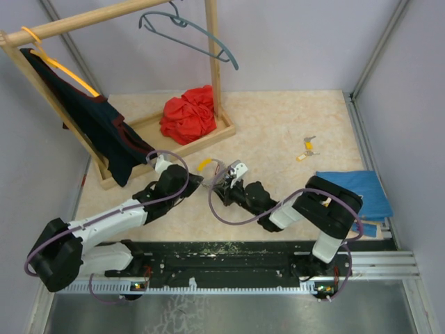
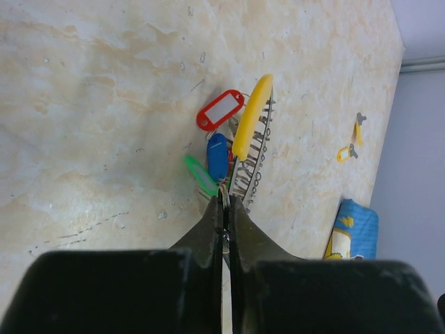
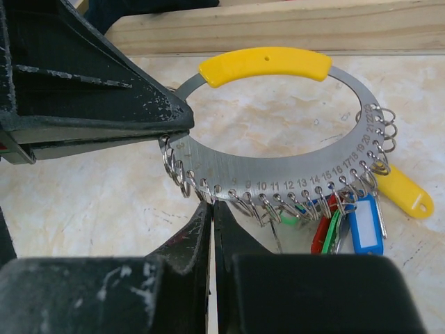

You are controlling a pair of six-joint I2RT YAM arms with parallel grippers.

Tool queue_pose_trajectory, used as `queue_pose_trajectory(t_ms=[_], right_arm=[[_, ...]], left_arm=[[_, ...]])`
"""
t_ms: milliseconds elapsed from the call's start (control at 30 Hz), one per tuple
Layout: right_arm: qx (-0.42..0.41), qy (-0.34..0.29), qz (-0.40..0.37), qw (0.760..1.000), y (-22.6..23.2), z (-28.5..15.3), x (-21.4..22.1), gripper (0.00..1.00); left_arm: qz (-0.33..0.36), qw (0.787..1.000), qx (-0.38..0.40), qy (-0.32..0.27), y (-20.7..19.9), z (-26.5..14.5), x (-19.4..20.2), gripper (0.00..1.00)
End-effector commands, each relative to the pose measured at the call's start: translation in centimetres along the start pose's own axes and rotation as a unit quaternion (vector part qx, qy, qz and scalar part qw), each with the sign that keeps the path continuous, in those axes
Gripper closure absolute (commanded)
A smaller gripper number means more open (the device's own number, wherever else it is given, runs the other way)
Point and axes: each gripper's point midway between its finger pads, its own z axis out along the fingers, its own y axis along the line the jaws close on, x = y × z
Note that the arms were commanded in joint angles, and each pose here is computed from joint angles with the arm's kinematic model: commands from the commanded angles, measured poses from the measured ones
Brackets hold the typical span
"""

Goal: Put the keys on the keyring

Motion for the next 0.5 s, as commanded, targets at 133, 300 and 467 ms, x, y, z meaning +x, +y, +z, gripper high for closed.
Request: queue_pose_trajectory(t_ms=[133, 300, 467], right_arm=[[-0.033, -0.021, -0.021, 0.999, 1.9, -1.5, -3.2, 1.0], [-0.016, 0.041, -0.035, 0.998, 0.9, -1.9, -2.5, 1.0], [-0.01, 0.094, -0.057, 0.994, 0.3, -2.3, -2.1, 1.0]], left_arm=[[0.005, 0.999, 0.044, 0.01, -2.1, -0.8, 0.2, 0.98], [0.031, 0.999, 0.039, 0.009, -1.2, -0.9, 0.3, 0.81], [0.06, 0.997, 0.052, 0.008, -0.3, -1.5, 0.4, 0.49]])
